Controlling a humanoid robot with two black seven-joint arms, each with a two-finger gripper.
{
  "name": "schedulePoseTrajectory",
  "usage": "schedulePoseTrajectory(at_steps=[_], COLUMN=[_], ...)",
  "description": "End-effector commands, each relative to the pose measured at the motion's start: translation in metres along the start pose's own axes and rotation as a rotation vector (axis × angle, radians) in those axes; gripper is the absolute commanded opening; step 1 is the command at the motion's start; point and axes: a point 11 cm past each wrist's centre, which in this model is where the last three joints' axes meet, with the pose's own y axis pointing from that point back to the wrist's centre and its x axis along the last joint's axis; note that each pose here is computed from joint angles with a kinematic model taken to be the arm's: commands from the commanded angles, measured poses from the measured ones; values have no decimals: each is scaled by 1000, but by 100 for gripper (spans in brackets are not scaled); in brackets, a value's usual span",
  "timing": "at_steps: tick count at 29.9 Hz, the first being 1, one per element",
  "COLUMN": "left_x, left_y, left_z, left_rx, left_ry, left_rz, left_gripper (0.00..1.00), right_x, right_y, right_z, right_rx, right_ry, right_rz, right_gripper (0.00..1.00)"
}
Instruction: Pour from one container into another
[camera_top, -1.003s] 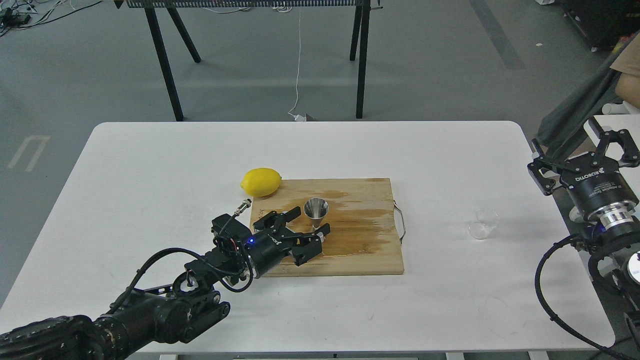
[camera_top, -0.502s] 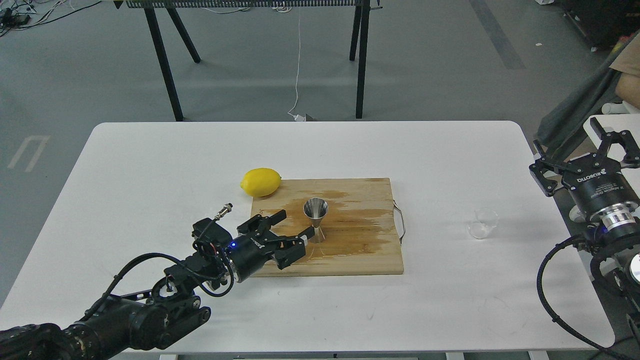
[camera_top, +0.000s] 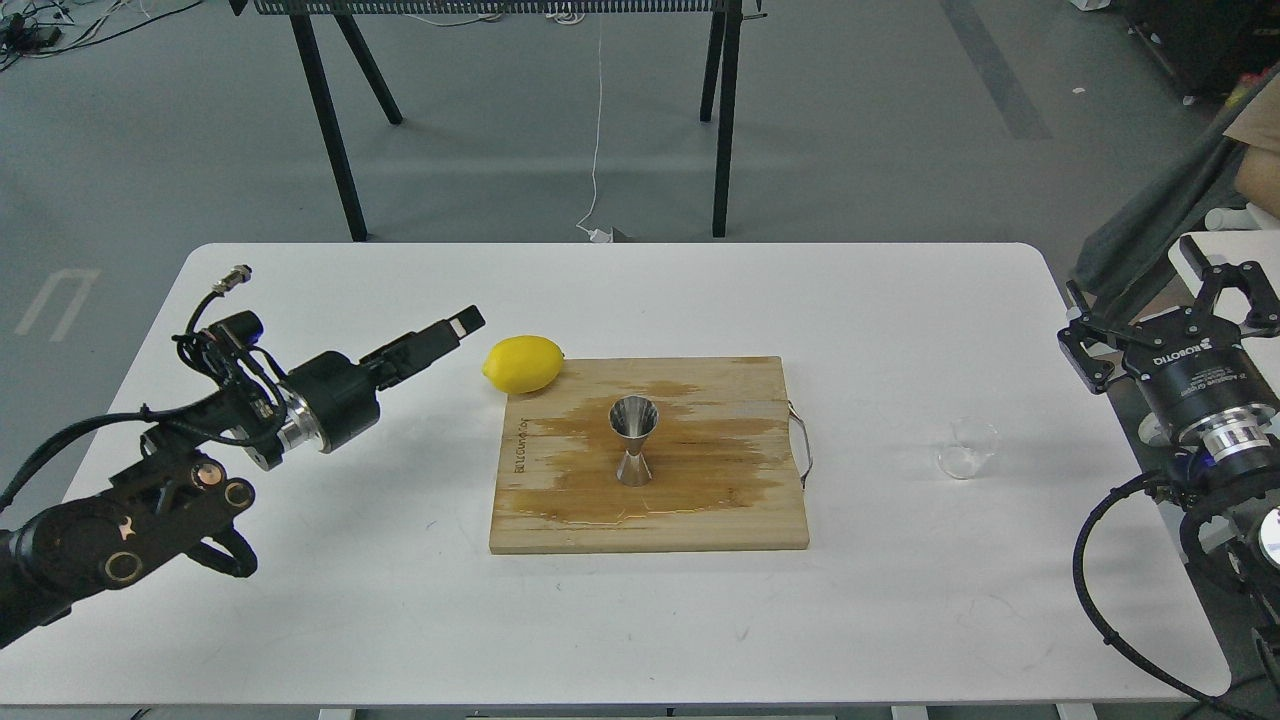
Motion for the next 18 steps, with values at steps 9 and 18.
schedulePoseTrajectory(at_steps=[9,18], left_x=[127,155], left_y=[69,100], left_z=[-28,-35], left_rx=[-133,-295], left_ry=[611,867], left_rz=[423,653], left_gripper=[96,97], right_x=[-2,-42], right_y=[-1,-12], right_z=[7,13], right_rx=[-9,49], right_ry=[-17,-266], right_rz=[-7,-136], right_gripper=[99,98])
